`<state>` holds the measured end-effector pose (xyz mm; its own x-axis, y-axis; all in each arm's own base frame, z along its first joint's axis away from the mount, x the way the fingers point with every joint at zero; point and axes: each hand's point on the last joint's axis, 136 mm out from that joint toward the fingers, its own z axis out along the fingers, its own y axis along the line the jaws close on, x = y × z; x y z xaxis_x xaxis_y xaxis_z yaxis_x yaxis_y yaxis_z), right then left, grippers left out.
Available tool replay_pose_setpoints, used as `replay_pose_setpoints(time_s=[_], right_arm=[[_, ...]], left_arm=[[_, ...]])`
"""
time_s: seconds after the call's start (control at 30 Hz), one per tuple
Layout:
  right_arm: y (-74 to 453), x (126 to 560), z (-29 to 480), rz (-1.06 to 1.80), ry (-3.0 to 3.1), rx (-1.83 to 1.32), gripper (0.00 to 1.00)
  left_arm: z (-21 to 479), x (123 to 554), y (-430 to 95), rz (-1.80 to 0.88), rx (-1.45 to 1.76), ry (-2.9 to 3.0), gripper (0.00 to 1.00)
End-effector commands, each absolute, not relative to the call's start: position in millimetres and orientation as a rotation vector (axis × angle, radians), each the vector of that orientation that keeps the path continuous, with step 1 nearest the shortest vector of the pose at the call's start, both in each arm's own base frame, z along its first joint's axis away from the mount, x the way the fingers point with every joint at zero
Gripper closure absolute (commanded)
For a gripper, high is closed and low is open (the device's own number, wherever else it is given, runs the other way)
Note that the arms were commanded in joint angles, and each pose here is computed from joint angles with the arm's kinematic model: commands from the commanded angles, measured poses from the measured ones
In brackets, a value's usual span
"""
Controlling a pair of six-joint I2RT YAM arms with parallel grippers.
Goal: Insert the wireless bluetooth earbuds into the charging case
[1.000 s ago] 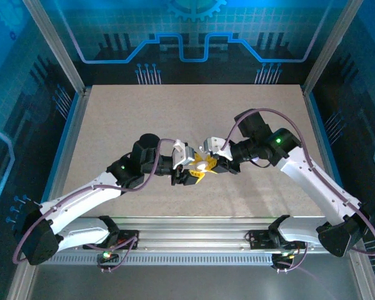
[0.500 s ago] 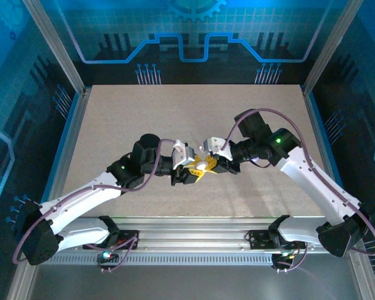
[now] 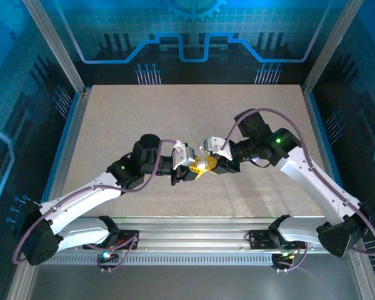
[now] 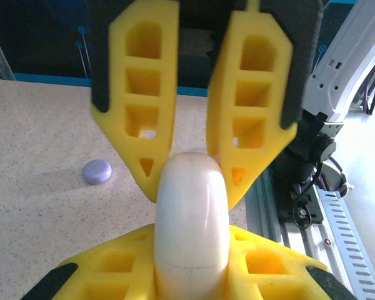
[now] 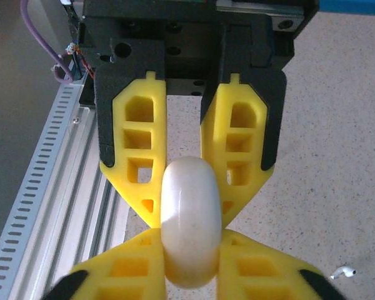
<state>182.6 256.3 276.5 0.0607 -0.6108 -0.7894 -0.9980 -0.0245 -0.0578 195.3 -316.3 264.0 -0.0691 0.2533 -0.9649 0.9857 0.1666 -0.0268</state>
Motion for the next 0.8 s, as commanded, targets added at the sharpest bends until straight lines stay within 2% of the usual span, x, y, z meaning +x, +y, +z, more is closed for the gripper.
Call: replay_pose_setpoints(time_s=[0.0,0.1,0.77], right_arm=[[260,177,295,0.792,1.560,-1.670,0.65],[262,180,295,0.796,1.560,-1.633,0.59],[264,189,285,0.778,1.600,-1.624,0.57]], left_arm=[[268,197,-314,-0.956,1.227,1.501,0.81],[272,197,-314,-0.961,1.217,1.487,0.81],[278,197,-319,-0.998,1.210,1.477,0.81]])
